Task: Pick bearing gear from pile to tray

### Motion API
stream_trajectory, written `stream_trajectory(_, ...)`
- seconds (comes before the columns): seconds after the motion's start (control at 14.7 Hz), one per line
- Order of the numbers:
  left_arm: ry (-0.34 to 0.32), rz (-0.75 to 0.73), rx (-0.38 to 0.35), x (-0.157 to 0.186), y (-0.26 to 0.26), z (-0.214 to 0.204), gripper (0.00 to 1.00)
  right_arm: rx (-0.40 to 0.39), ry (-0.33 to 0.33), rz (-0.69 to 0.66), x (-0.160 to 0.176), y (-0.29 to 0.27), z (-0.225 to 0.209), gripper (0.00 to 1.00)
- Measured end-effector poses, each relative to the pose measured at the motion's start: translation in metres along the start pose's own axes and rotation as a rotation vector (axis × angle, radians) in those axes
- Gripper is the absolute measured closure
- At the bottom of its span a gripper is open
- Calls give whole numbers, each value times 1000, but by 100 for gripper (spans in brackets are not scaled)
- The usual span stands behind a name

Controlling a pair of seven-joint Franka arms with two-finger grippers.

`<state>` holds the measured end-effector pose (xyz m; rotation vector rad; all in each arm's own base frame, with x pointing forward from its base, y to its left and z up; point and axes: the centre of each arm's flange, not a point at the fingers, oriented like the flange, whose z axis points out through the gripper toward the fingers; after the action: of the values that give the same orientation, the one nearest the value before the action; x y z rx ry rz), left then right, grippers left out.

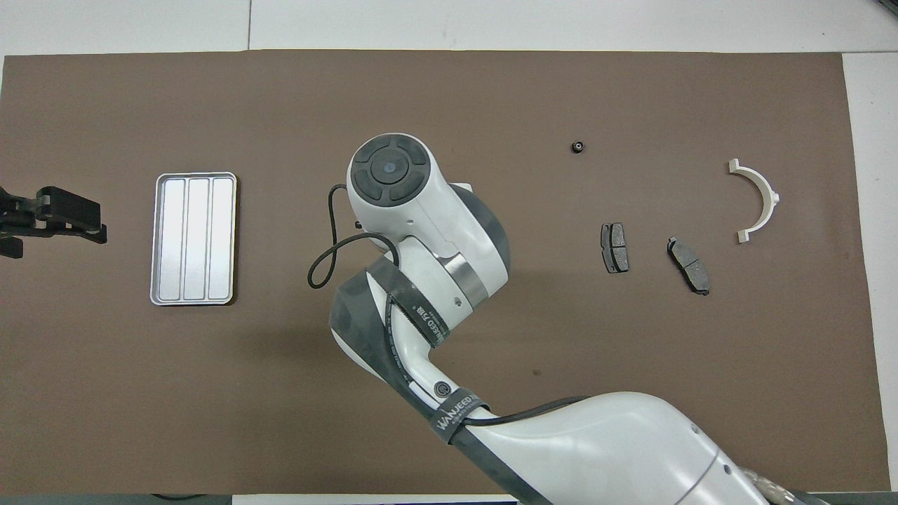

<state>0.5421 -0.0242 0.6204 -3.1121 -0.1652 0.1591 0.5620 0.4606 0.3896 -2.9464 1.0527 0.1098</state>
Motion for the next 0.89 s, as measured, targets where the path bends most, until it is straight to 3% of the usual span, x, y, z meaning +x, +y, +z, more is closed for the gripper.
stream_trajectory(0.27, 0, 0, 0, 0, 0, 0, 0, 28, 19, 10, -6, -20, 60, 65)
stream_trajectory(0.89, 0, 0, 0, 0, 0, 0, 0, 22, 36, 0, -3, -26, 98, 65)
